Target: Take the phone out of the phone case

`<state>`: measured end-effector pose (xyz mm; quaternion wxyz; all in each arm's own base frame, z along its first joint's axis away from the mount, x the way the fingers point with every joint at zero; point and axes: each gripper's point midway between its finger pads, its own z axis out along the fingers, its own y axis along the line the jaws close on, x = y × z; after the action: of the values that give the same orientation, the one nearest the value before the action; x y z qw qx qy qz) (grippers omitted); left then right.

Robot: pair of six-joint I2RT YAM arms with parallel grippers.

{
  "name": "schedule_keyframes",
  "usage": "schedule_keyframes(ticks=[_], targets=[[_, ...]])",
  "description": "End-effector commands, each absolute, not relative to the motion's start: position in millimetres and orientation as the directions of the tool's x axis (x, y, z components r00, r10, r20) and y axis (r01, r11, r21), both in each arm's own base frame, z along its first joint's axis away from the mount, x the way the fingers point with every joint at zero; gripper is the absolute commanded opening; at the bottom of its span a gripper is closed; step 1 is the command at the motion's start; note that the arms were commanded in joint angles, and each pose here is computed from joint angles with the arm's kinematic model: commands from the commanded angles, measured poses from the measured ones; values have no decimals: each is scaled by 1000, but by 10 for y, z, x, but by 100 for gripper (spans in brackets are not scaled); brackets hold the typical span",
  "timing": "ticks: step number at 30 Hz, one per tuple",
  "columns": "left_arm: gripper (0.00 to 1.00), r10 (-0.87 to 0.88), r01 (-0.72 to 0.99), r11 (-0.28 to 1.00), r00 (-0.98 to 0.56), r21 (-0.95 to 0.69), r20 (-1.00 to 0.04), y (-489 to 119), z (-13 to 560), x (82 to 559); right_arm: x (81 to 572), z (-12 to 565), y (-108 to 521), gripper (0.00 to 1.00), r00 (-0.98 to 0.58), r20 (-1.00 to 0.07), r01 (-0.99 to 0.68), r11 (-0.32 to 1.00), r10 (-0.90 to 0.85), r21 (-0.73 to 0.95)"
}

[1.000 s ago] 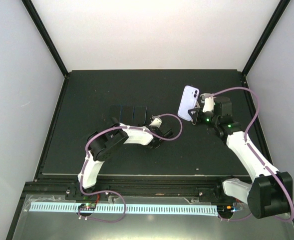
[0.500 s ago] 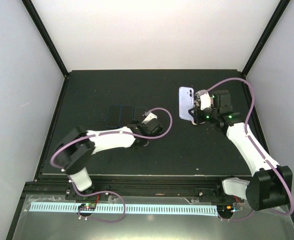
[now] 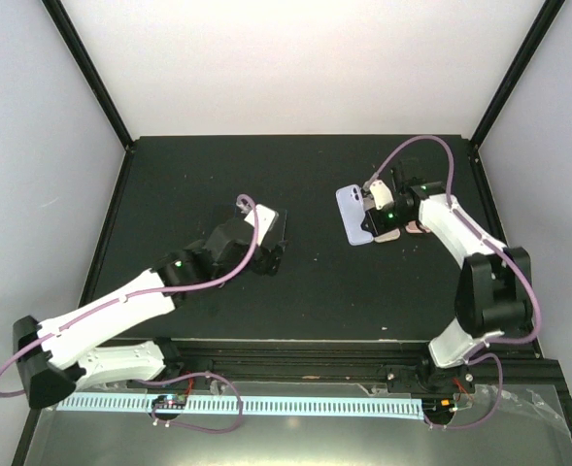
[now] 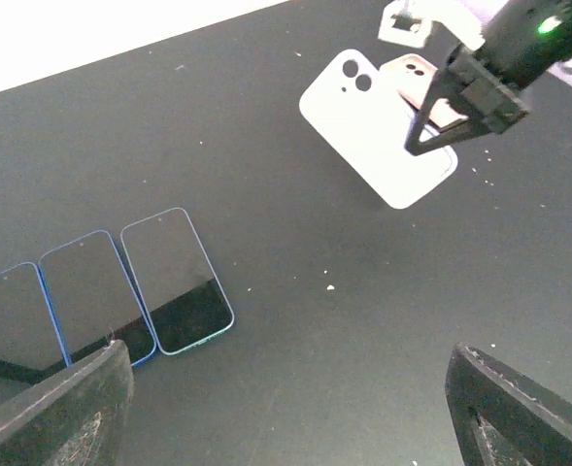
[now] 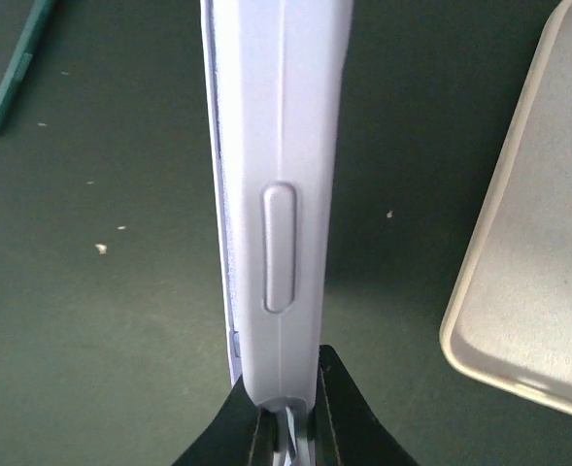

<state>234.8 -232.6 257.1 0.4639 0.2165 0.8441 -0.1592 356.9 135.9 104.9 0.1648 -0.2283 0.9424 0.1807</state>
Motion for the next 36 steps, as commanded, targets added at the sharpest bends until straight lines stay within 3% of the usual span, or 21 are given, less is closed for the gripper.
schedule_keyframes(ticks=[1, 11, 18, 22, 26, 36], targets=[[90, 260, 562, 826, -463, -54, -847, -2117, 2693, 2129, 3752, 940, 1254, 1, -851, -350, -481, 849, -391, 221], [94, 256, 520, 853, -341, 46, -905, -1745, 2487, 2111, 3997, 596, 1331, 2, -882, -246, -463, 839, -402, 285], [95, 267, 481, 873, -338, 78, -902, -1631, 2451, 2143, 4150, 520, 1206, 24, -891, -253, -432, 877, -377, 212], [95, 273, 471, 878, -340, 89, -900, -1607, 2431, 2154, 4187, 632, 1152, 35, -880, -292, -433, 884, -374, 173], [95, 279, 462, 882, -343, 98, -897, -1591, 2411, 2167, 4193, 791, 1107, 39, -865, -332, -438, 888, -376, 136], [95, 268, 376, 919, -366, 122, -891, -1433, 2374, 2252, 3935, 1590, 1116, 41, -770, -519, -485, 869, -371, 98]])
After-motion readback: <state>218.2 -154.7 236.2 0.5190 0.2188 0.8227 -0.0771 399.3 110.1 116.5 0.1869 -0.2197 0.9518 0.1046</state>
